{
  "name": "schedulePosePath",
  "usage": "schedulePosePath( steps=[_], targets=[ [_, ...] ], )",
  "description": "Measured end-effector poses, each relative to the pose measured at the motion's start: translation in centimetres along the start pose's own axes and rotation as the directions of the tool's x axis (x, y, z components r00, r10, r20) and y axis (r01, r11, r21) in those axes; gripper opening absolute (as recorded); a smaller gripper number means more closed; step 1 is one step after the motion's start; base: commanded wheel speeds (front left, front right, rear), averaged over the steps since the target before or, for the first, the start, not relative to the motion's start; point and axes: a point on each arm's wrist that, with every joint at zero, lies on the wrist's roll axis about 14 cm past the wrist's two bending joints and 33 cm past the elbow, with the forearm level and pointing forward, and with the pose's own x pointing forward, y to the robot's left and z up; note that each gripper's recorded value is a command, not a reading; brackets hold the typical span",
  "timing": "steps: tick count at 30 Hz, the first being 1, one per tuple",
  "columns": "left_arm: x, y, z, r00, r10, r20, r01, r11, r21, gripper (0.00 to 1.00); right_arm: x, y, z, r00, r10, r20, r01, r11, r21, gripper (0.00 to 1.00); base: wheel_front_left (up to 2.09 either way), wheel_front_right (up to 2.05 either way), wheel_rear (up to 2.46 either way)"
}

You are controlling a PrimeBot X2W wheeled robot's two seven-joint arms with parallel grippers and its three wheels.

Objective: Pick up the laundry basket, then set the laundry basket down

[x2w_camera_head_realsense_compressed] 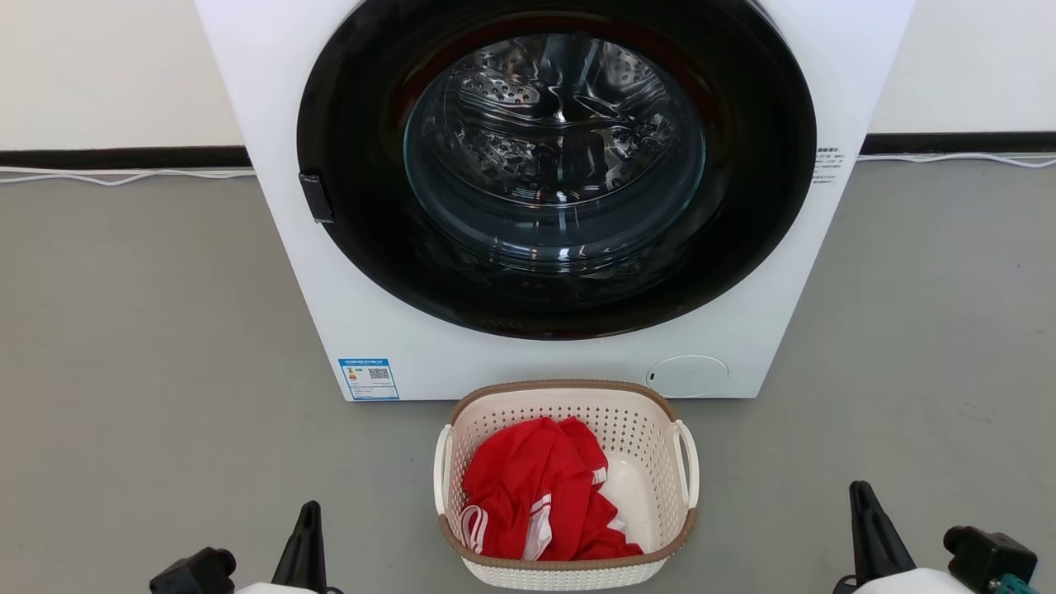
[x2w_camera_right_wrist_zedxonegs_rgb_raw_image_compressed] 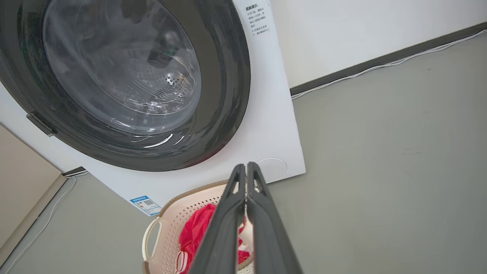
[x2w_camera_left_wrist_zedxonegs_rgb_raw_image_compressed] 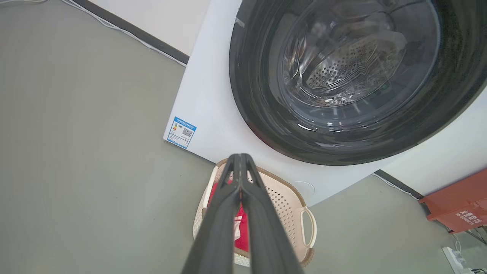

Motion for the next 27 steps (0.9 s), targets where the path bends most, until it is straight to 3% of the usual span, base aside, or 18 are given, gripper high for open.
schedulePosePath(
  steps=[13,27],
  targets=[
    [0.25,0.26,0.09,1.0,0.013,-0.017,-0.016,0.991,-0.13,0.0,0.16,-0.24,0.28,1.0,-0.022,-0.001,0.022,0.987,0.157,0.0,0.0,0.0,0.0],
    [0.64,0.26,0.32,0.999,0.015,-0.033,-0.023,0.963,-0.268,0.0,0.38,-0.31,0.74,0.999,-0.035,0.001,0.033,0.945,0.326,0.0,0.0,0.0,0.0]
  ],
)
